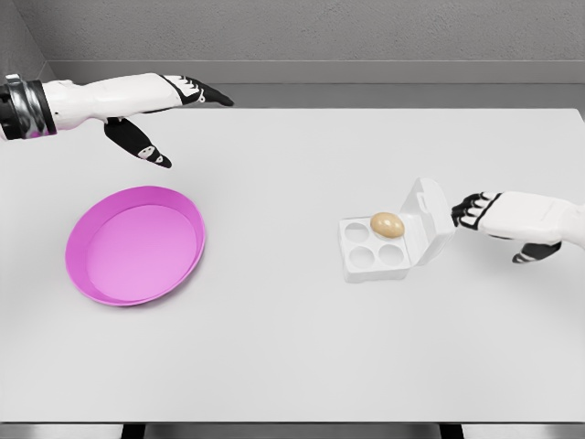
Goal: Pack egg into the box and close the box lid
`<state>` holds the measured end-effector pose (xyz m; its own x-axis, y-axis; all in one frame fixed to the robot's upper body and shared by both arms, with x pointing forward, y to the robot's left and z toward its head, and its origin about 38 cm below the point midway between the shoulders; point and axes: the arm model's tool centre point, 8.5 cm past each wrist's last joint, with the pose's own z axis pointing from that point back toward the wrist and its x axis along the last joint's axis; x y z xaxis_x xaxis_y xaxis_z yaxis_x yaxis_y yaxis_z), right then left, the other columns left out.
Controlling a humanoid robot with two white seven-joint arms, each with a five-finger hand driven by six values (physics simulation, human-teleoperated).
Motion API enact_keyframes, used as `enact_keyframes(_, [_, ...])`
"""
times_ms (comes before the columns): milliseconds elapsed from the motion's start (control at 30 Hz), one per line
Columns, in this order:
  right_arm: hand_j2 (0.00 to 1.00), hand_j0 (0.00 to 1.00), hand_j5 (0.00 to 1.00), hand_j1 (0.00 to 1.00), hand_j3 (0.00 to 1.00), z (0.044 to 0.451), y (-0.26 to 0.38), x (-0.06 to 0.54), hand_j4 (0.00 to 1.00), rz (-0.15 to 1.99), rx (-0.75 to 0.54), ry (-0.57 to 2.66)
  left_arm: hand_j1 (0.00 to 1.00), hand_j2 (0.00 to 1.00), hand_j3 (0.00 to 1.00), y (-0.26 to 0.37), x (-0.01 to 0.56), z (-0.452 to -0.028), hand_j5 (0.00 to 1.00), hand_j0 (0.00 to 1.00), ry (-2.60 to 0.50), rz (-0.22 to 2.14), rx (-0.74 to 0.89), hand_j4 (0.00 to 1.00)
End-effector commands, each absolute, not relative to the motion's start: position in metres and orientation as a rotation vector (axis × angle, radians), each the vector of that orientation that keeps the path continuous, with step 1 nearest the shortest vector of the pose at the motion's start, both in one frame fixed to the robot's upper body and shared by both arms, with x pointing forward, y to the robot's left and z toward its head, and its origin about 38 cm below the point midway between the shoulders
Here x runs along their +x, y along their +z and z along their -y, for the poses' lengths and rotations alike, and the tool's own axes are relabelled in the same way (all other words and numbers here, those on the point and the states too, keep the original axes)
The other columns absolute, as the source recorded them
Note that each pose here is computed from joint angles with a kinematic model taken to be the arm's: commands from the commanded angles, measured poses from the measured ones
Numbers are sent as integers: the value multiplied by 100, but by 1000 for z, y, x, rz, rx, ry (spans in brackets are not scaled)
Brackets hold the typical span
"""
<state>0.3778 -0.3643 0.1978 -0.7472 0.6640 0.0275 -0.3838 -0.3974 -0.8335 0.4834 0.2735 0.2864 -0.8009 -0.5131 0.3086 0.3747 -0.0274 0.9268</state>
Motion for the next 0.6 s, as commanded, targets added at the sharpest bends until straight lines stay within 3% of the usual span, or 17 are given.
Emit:
enact_keyframes(0, [100, 100, 100, 100, 100, 358, 203, 376, 100, 1196, -415, 2174, 100, 100, 100, 287, 484, -274, 100, 100, -1878, 1653, 144, 100])
enact_keyframes(567, [100, 100, 100, 100, 100, 320, 228, 362, 100, 1320, -422, 2264, 100, 100, 100, 285, 483, -272, 100, 100, -1879, 1651, 137, 100])
